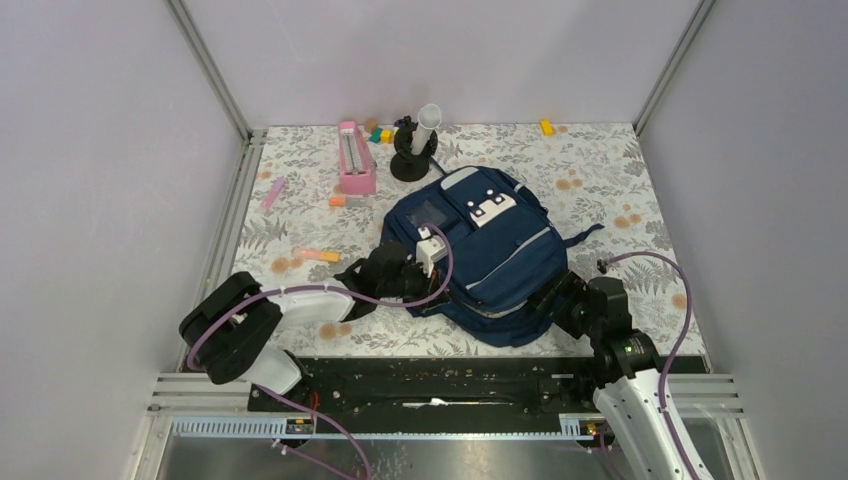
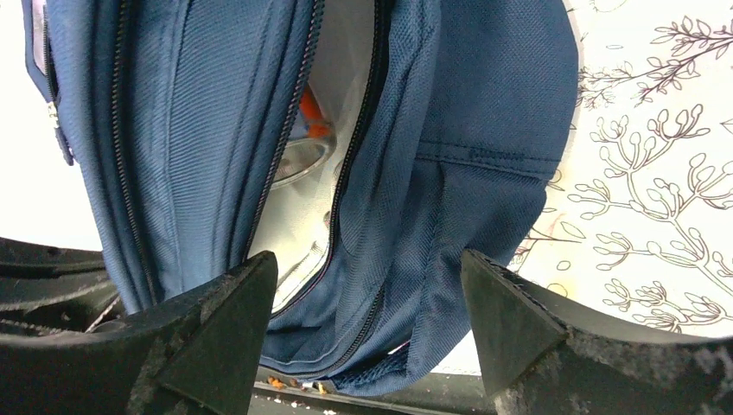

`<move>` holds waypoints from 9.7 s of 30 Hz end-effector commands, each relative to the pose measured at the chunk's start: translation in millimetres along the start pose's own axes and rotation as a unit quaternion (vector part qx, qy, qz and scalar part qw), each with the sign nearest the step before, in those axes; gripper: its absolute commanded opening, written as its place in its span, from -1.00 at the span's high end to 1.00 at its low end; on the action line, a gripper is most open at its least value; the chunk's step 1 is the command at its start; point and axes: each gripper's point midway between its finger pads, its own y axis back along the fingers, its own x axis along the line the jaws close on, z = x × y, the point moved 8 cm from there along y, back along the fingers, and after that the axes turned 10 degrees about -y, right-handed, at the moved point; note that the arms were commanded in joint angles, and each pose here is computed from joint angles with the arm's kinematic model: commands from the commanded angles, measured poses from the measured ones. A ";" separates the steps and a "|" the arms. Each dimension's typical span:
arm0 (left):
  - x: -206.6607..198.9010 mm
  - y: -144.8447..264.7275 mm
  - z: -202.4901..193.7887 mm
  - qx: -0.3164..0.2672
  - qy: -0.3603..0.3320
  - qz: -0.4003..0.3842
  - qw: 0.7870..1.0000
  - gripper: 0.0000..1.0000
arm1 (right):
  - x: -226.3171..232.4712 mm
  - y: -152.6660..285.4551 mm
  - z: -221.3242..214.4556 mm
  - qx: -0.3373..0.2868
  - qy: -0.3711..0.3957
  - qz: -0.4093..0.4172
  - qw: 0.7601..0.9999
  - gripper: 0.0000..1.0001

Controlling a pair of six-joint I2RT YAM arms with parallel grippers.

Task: Pack the student bag
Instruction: Zip the student bag at the center of the board.

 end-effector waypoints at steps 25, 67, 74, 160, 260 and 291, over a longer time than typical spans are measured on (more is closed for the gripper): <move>-57.8 -13.1 27.8 -0.078 0.087 -0.131 0.984 1.00 | 7.7 -20.5 -10.7 0.041 -0.039 0.074 0.996 1.00; -103.3 -27.3 45.7 -0.138 0.190 -0.050 0.971 1.00 | 84.4 -32.5 -48.8 0.046 0.010 0.158 0.986 1.00; -97.7 -10.6 36.8 -0.127 0.182 -0.032 0.975 1.00 | 57.1 -20.9 -37.1 -0.007 0.039 0.107 0.993 0.06; -59.9 32.6 23.4 -0.086 0.169 0.018 0.982 1.00 | 50.9 -37.7 23.6 0.007 0.026 0.090 0.996 0.95; -80.2 -6.7 46.7 -0.111 0.273 -0.025 0.955 0.92 | 110.4 -42.1 -8.8 0.001 0.051 0.221 0.974 1.00; 3.5 91.7 34.3 -0.059 0.244 0.107 0.962 -0.98 | 96.0 7.6 -30.7 -0.016 0.274 0.213 0.938 -0.15</move>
